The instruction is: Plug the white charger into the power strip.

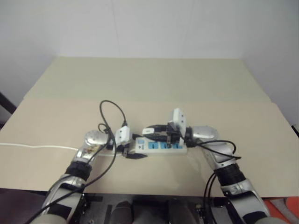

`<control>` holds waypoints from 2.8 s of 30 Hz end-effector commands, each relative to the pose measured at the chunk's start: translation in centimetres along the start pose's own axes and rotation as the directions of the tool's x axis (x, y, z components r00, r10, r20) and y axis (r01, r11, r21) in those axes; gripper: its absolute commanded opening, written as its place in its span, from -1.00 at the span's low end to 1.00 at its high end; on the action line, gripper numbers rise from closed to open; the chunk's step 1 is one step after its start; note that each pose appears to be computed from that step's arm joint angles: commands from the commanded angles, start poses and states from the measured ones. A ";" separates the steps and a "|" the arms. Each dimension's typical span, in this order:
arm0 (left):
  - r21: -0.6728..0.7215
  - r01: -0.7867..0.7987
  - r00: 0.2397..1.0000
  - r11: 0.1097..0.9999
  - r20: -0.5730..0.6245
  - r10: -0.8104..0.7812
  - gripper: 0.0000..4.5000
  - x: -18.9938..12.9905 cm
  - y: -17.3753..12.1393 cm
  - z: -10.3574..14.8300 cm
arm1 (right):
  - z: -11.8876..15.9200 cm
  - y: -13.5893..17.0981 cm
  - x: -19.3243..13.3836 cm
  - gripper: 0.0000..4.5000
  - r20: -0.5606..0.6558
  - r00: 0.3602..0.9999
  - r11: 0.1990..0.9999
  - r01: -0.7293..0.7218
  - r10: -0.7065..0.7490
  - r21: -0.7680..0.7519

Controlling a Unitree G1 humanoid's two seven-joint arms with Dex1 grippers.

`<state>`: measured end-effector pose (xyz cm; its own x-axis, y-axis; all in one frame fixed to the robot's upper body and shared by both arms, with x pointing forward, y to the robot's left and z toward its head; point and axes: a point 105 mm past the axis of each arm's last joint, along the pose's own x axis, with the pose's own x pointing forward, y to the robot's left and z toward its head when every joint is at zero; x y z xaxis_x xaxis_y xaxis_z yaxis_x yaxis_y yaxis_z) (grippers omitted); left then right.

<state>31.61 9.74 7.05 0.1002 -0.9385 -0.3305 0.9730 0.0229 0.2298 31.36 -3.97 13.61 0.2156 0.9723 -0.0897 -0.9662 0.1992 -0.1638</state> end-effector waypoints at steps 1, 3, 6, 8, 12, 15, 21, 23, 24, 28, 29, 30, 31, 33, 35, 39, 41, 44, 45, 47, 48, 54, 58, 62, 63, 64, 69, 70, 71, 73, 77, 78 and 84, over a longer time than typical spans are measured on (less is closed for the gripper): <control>0.019 0.013 1.000 1.000 -0.017 -0.013 0.48 -0.2 -0.2 0.0 | -0.2 -0.1 -0.3 -0.51 0.000 1.000 1.000 0.005 -0.005 -0.027; 0.018 0.012 1.000 1.000 -0.017 -0.012 0.48 -0.2 -0.2 0.0 | -0.6 -0.2 -0.4 -0.51 -0.009 1.000 1.000 0.012 -0.013 -0.020; 0.019 0.013 1.000 1.000 -0.018 -0.012 0.48 -0.3 -0.2 0.0 | -1.3 -0.5 -0.7 -0.51 -0.025 0.999 0.999 0.029 -0.030 -0.015; 0.019 0.012 1.000 1.000 -0.021 -0.012 0.48 -0.4 -0.2 0.0 | -1.9 -0.9 -1.2 -0.51 -0.045 0.998 0.999 0.038 -0.039 -0.018; 0.018 0.008 1.000 1.000 -0.028 -0.008 0.48 -0.8 -0.2 -0.1 | -2.6 -1.4 -2.4 -0.51 -0.075 0.996 0.999 0.043 -0.045 -0.028; 0.018 0.003 0.999 1.000 -0.032 -0.002 0.48 -1.0 -0.2 -0.2 | -3.0 -1.9 -3.4 -0.51 -0.099 0.994 0.998 0.051 -0.054 -0.033; 0.017 -0.008 0.999 1.000 -0.035 0.008 0.48 -1.2 -0.2 -0.3 | -4.4 -2.3 -5.6 -0.51 -0.162 0.985 0.998 0.058 -0.063 -0.033; 0.017 -0.009 0.999 1.000 -0.037 0.010 0.48 -1.3 -0.2 -0.3 | -4.6 -2.5 -5.8 -0.51 -0.172 0.983 0.998 0.058 -0.063 -0.035; 0.017 -0.010 0.999 1.000 -0.038 0.010 0.48 -1.3 -0.2 -0.4 | -4.6 -2.5 -5.7 -0.51 -0.174 0.983 0.998 0.056 -0.062 -0.037; 0.019 -0.011 0.999 1.000 -0.037 0.012 0.48 -1.3 -0.3 -0.3 | -3.9 -2.2 -4.0 -0.51 -0.142 0.989 0.998 0.023 -0.030 -0.050; 0.019 -0.011 0.999 1.000 -0.037 0.012 0.48 -1.2 -0.2 -0.3 | -3.7 -2.1 -3.6 -0.51 -0.135 0.991 0.998 0.015 -0.022 -0.053; 0.020 -0.010 0.999 1.000 -0.037 0.011 0.48 -1.2 -0.3 -0.3 | -3.5 -1.9 -2.9 -0.51 -0.125 0.992 0.998 -0.003 -0.005 -0.057; 0.021 -0.009 0.999 1.000 -0.037 0.010 0.48 -1.1 -0.3 -0.3 | -3.3 -1.7 -2.4 -0.51 -0.120 0.993 0.998 -0.015 0.007 -0.060; 0.023 -0.007 0.999 1.000 -0.036 0.008 0.48 -1.0 -0.3 -0.3 | -3.1 -1.0 -1.2 -0.51 -0.110 0.993 0.996 -0.053 0.045 -0.066; 0.025 -0.005 0.999 1.000 -0.036 0.006 0.48 -0.9 -0.3 -0.2 | -3.0 -0.4 -0.5 -0.51 -0.109 0.991 0.994 -0.083 0.075 -0.070; 0.029 -0.003 0.999 1.000 -0.032 0.004 0.48 -0.7 -0.3 -0.1 | -3.5 0.2 0.1 -0.51 -0.117 0.988 0.993 -0.109 0.103 -0.047; 0.031 -0.002 1.000 1.000 -0.030 0.003 0.48 -0.7 -0.3 -0.1 | -3.9 0.3 0.1 -0.51 -0.130 0.985 0.992 -0.118 0.113 -0.038; 0.034 -0.001 1.000 0.999 -0.027 0.002 0.48 -0.6 -0.4 -0.1 | -4.8 0.7 0.0 -0.51 -0.168 0.976 0.989 -0.145 0.138 -0.026; 0.035 0.000 1.000 0.999 -0.026 0.001 0.48 -0.6 -0.5 -0.1 | -5.0 0.8 0.1 -0.51 -0.176 0.973 0.988 -0.153 0.147 -0.020; 0.036 0.002 1.000 0.999 -0.026 -0.002 0.48 -0.5 -0.6 -0.1 | -5.0 0.8 0.5 -0.51 -0.176 0.972 0.987 -0.162 0.157 -0.011; 0.037 0.003 1.000 0.999 -0.025 -0.002 0.48 -0.5 -0.6 -0.1 | -5.0 0.9 0.8 -0.51 -0.173 0.971 0.986 -0.168 0.165 -0.005; 0.044 0.004 1.000 0.999 -0.018 -0.003 0.48 -0.5 -0.7 -0.1 | -5.7 1.6 0.7 -0.51 -0.203 0.954 0.975 -0.221 0.220 0.018; 0.046 0.018 1.000 0.999 -0.020 -0.017 0.48 -0.6 -1.1 -0.2 | -6.4 1.4 -0.2 -0.51 -0.218 0.954 0.978 -0.205 0.207 0.034; 0.051 0.013 1.000 0.999 -0.018 -0.012 0.48 -0.7 -0.9 -0.1 | -7.0 1.2 -1.0 -0.51 -0.222 0.959 0.984 -0.170 0.178 0.057; 0.052 0.012 1.000 0.999 -0.016 -0.011 0.48 -0.8 -0.9 -0.1 | -7.2 1.2 -1.1 -0.51 -0.225 0.958 0.984 -0.169 0.179 0.062; 0.055 0.012 1.000 0.998 -0.014 -0.011 0.48 -0.8 -0.8 0.0 | -7.3 1.3 -1.2 -0.51 -0.227 0.957 0.983 -0.170 0.181 0.067; 0.061 0.014 1.000 0.998 -0.009 -0.013 0.48 -0.8 -0.8 0.0 | -7.3 1.4 -0.7 -0.51 -0.220 0.958 0.982 -0.170 0.185 0.086; 0.064 0.012 1.000 0.998 -0.007 -0.012 0.48 -0.8 -0.8 0.1 | -7.3 1.5 -0.5 -0.51 -0.217 0.958 0.981 -0.173 0.188 0.086; 0.066 0.011 1.000 0.998 -0.005 -0.010 0.48 -0.7 -0.8 0.1 | -7.2 1.6 -0.3 -0.51 -0.215 0.958 0.980 -0.178 0.192 0.086; 0.068 0.009 1.000 0.998 -0.001 -0.009 0.48 -0.7 -0.8 0.2 | -7.2 1.9 -0.1 -0.51 -0.220 0.953 0.978 -0.196 0.208 0.076; 0.070 0.010 1.000 0.998 0.001 -0.010 0.48 -0.5 -0.9 0.2 | -7.0 2.2 0.5 -0.51 -0.224 0.947 0.973 -0.223 0.229 0.050; 0.069 0.010 1.000 0.998 0.002 -0.010 0.48 -0.5 -0.9 0.2 | -6.9 2.2 0.6 -0.51 -0.220 0.948 0.973 -0.227 0.232 0.048; 0.069 0.009 1.000 0.998 0.004 -0.009 0.48 -0.4 -0.9 0.2 | -6.8 2.2 0.4 -0.51 -0.221 0.946 0.972 -0.230 0.236 0.051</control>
<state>31.18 11.05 6.49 0.1405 -0.9329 -0.3317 0.9706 0.0636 0.2322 31.76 -3.94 11.56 0.0709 0.9810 -0.1807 -0.9738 0.0289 -0.2255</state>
